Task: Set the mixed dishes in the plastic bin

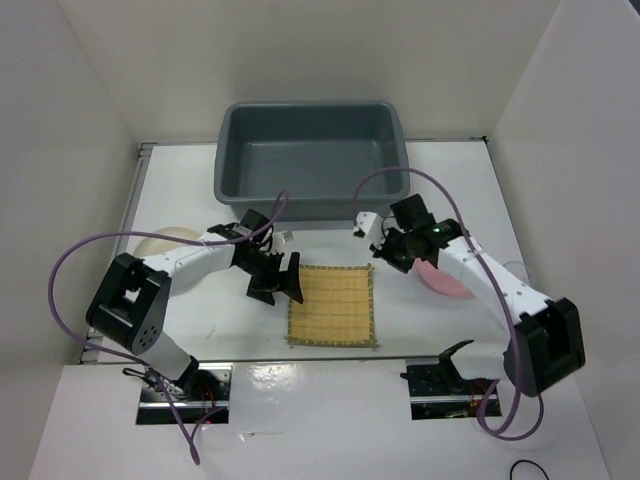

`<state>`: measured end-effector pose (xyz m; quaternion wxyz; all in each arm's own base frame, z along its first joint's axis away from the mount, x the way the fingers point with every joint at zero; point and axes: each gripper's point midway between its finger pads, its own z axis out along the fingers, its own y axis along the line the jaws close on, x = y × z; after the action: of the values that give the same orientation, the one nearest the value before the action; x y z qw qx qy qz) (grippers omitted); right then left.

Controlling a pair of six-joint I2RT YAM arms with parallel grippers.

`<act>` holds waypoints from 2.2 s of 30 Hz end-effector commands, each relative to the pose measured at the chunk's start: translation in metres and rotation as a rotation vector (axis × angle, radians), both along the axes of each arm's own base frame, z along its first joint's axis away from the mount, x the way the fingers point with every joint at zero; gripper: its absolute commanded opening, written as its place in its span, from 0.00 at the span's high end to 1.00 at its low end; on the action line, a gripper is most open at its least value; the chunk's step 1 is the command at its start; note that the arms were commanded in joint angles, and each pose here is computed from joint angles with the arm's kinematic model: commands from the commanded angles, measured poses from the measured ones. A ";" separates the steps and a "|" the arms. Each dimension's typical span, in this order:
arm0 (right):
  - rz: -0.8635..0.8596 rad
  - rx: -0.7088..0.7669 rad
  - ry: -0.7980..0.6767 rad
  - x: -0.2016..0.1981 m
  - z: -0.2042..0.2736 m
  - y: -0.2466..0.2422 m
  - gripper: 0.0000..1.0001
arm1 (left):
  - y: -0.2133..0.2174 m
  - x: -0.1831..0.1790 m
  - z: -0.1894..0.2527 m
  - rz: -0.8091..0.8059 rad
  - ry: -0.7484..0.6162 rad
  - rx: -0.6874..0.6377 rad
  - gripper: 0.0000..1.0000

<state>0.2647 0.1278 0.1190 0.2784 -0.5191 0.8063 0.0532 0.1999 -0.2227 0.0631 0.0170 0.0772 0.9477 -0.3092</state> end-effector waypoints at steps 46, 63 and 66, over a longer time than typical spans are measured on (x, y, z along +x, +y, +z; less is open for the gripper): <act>-0.563 0.265 -0.212 0.052 0.092 -0.065 1.00 | -0.061 0.012 0.149 -0.096 -0.104 -0.479 1.00; -0.808 0.354 -0.723 -0.001 0.151 -0.132 1.00 | -0.055 0.274 0.269 0.063 -0.399 -0.641 1.00; -0.777 0.368 -0.746 -0.005 0.154 -0.127 1.00 | -0.045 0.325 0.250 0.157 -0.461 -0.589 1.00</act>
<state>0.2619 -0.0004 0.2461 0.5857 -0.1274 0.7941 -0.1007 0.4922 -0.2756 0.3349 0.2653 0.1076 0.7764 -0.5614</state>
